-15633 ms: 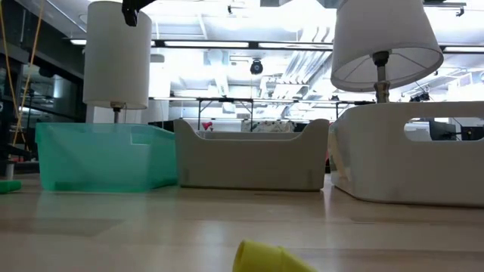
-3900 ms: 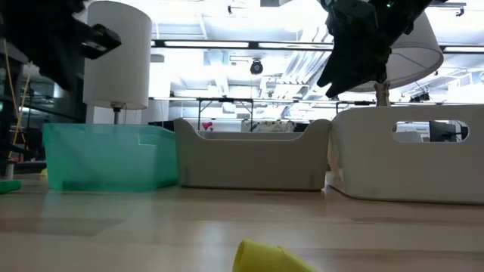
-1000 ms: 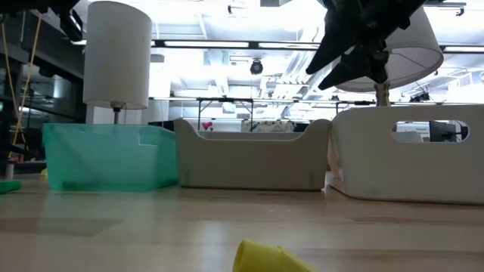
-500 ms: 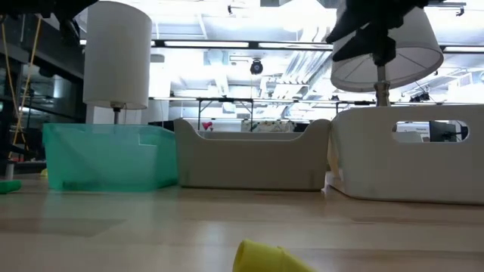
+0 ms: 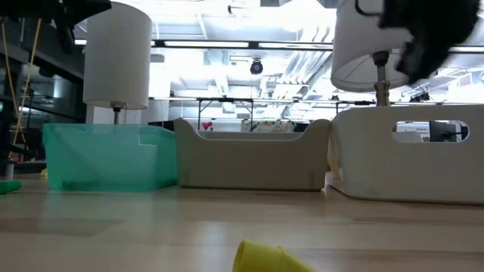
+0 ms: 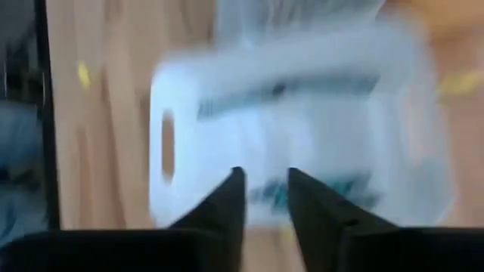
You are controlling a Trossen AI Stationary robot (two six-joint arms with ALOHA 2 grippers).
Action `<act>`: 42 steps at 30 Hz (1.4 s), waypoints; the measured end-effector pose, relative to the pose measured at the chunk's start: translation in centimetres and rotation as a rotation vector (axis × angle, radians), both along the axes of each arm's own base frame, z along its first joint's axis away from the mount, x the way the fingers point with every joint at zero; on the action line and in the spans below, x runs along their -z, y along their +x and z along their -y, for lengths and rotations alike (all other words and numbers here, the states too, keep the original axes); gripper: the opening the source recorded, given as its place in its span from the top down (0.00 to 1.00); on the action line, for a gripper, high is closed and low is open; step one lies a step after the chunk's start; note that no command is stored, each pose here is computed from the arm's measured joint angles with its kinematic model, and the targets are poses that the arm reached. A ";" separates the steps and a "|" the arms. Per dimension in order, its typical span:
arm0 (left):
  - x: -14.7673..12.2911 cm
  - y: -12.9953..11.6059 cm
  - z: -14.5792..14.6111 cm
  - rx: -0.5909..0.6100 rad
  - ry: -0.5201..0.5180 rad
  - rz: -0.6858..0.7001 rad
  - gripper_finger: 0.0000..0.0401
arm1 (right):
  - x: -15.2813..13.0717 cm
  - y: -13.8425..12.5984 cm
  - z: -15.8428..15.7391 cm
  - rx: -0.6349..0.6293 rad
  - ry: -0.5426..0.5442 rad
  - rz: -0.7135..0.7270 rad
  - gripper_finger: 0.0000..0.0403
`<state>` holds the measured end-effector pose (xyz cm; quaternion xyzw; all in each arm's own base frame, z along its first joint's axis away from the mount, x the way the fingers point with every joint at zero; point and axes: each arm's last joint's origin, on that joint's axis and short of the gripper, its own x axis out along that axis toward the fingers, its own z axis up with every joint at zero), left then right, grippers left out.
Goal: Sort crayons
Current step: Adjust the white bin, then return to Home Position
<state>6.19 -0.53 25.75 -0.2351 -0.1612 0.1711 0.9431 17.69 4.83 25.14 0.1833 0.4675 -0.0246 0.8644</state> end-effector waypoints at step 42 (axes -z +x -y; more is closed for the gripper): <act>0.4 0.2 -0.1 -0.071 0.022 -0.064 1.00 | 8.0 -0.2 5.0 0.536 -0.035 -0.317 1.00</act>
